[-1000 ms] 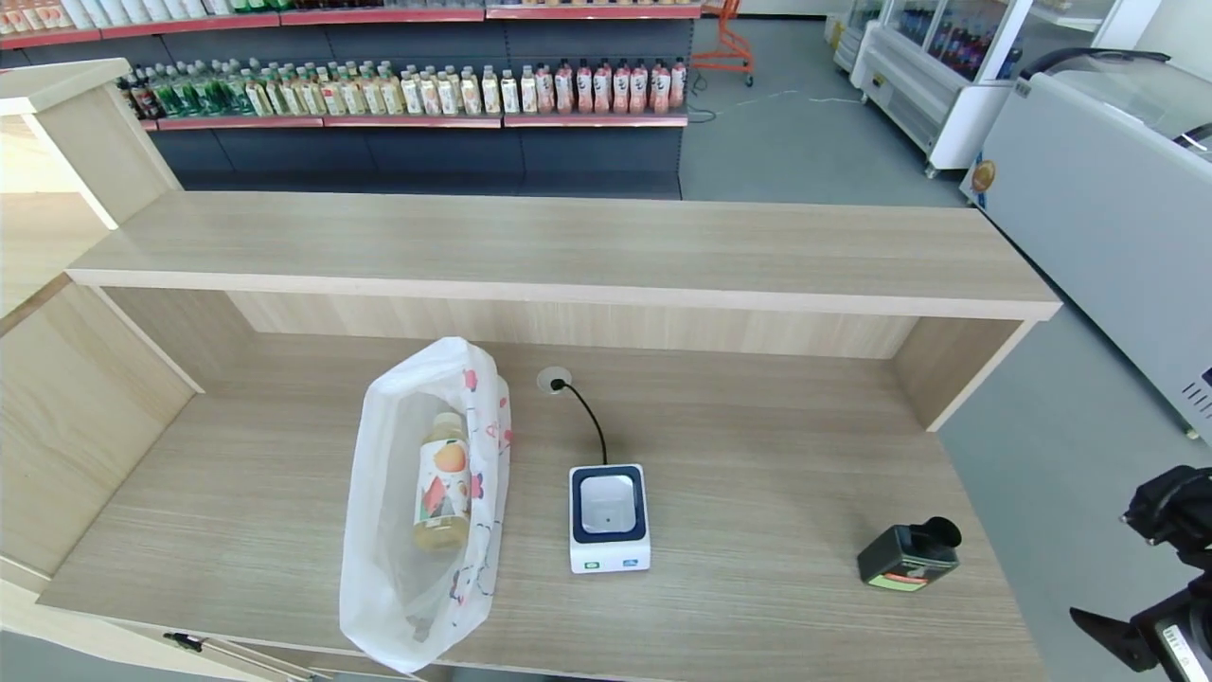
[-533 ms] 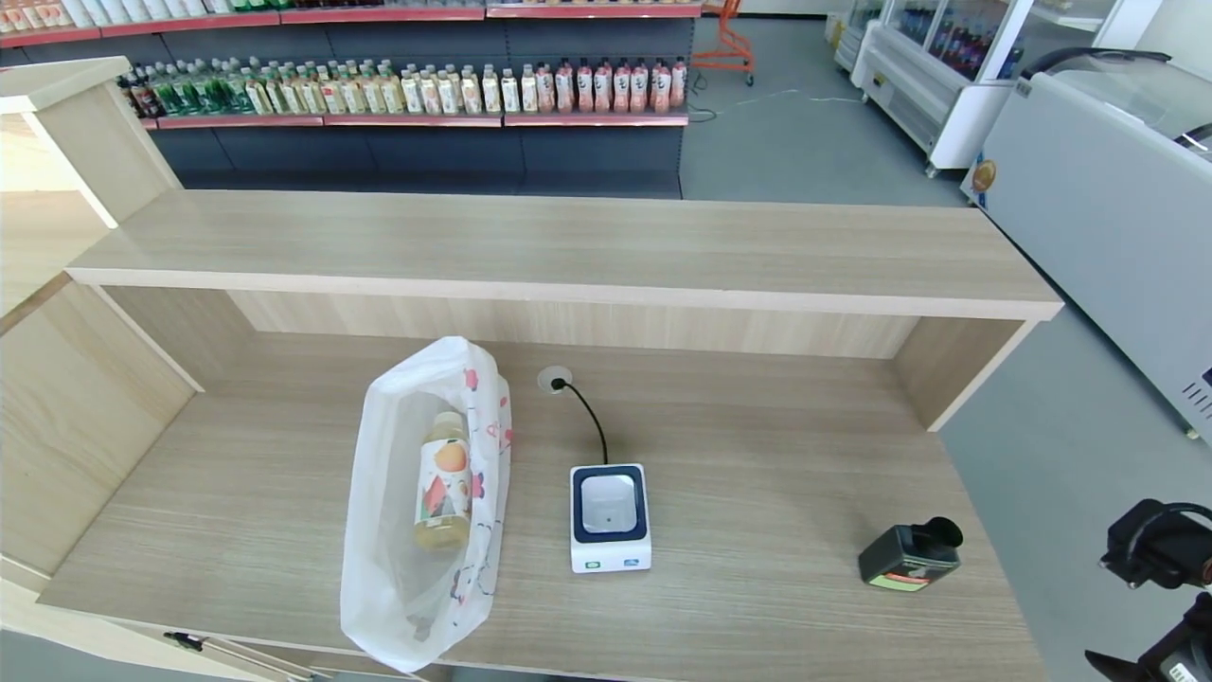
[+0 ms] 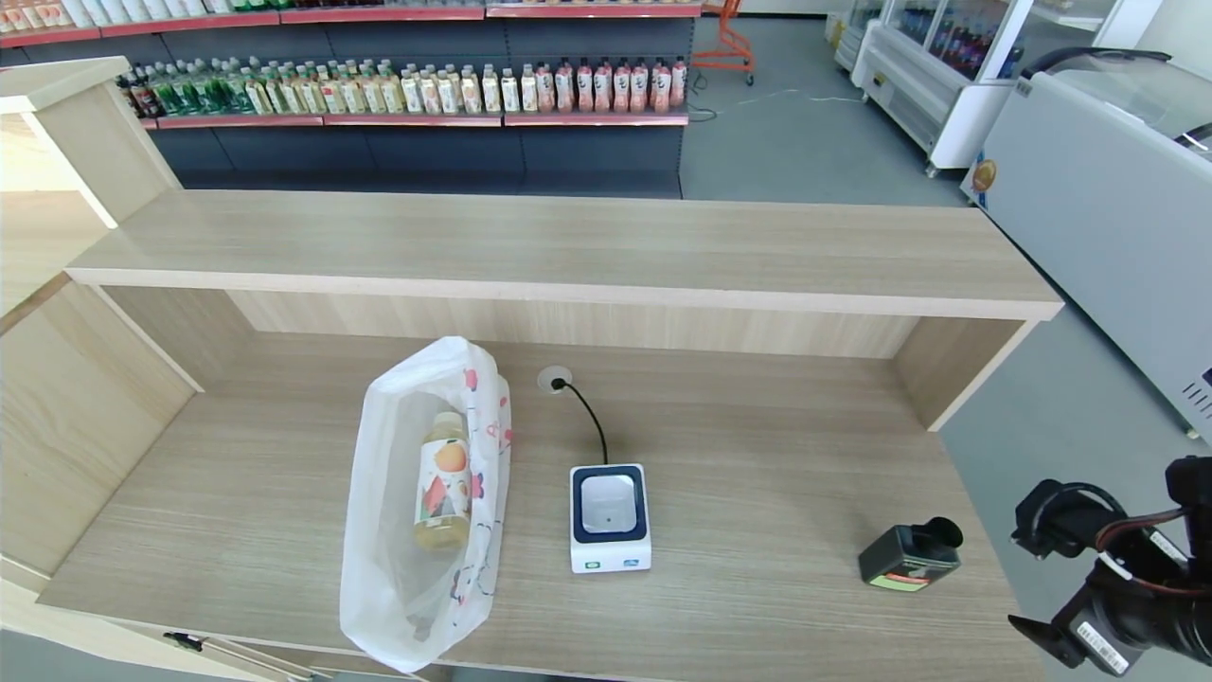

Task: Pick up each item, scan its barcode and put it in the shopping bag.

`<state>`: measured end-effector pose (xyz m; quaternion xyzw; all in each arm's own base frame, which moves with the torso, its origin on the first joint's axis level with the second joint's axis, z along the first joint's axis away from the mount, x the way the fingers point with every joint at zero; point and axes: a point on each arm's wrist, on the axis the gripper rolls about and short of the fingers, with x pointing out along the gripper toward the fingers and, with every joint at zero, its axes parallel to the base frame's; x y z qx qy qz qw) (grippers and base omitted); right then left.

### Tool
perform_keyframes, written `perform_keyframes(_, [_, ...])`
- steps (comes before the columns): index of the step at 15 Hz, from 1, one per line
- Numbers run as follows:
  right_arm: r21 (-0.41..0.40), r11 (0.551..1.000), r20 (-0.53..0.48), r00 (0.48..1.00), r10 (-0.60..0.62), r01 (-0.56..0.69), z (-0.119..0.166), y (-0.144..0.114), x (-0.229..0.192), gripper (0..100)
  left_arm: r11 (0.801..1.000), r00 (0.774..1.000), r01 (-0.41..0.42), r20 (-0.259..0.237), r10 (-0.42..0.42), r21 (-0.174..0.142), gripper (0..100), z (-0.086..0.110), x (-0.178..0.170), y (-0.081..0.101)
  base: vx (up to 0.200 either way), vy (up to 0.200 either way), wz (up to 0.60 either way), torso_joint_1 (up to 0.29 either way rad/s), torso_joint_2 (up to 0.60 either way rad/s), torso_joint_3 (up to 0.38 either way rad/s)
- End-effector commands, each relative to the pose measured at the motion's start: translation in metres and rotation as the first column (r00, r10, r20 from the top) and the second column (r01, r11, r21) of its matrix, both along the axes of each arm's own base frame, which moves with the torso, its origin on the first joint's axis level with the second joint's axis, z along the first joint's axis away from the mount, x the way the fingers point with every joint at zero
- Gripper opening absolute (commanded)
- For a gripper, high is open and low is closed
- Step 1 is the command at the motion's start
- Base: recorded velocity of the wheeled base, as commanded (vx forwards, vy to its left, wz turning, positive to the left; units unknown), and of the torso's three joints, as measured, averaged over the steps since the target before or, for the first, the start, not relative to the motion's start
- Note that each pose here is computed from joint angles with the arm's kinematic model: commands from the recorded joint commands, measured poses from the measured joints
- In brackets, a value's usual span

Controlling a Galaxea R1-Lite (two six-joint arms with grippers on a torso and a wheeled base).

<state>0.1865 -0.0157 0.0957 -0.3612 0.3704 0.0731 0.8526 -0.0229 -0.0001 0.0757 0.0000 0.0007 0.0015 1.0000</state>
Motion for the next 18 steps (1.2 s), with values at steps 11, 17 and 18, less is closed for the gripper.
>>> perform_keyframes(11, [0.154, 0.977, -0.033, 0.987, 0.156, -0.150, -0.057, 0.002, 0.051, 100, 1.000, 1.000, 0.000, 0.000, 0.000, 0.000, 100, 0.000, 0.000, 0.000, 0.000, 0.000, 0.00, 0.000, 0.00, 0.000])
perform_keyframes(17, [0.192, 0.962, -0.004, 0.980, 0.198, -0.194, -0.068, 0.005, 0.068, 100, 1.000, 1.000, 0.000, 0.000, 0.000, 0.000, 100, 0.000, 0.000, 0.000, 0.000, 0.000, 0.00, 0.000, 0.00, 0.000])
perform_keyframes(18, [0.202, 0.956, 0.003, 0.977, 0.215, -0.211, -0.069, 0.007, 0.072, 100, 1.000, 1.000, 0.000, 0.000, 0.000, 0.000, 100, 0.000, 0.000, 0.000, 0.000, 0.000, 0.00, 0.000, 0.00, 0.000])
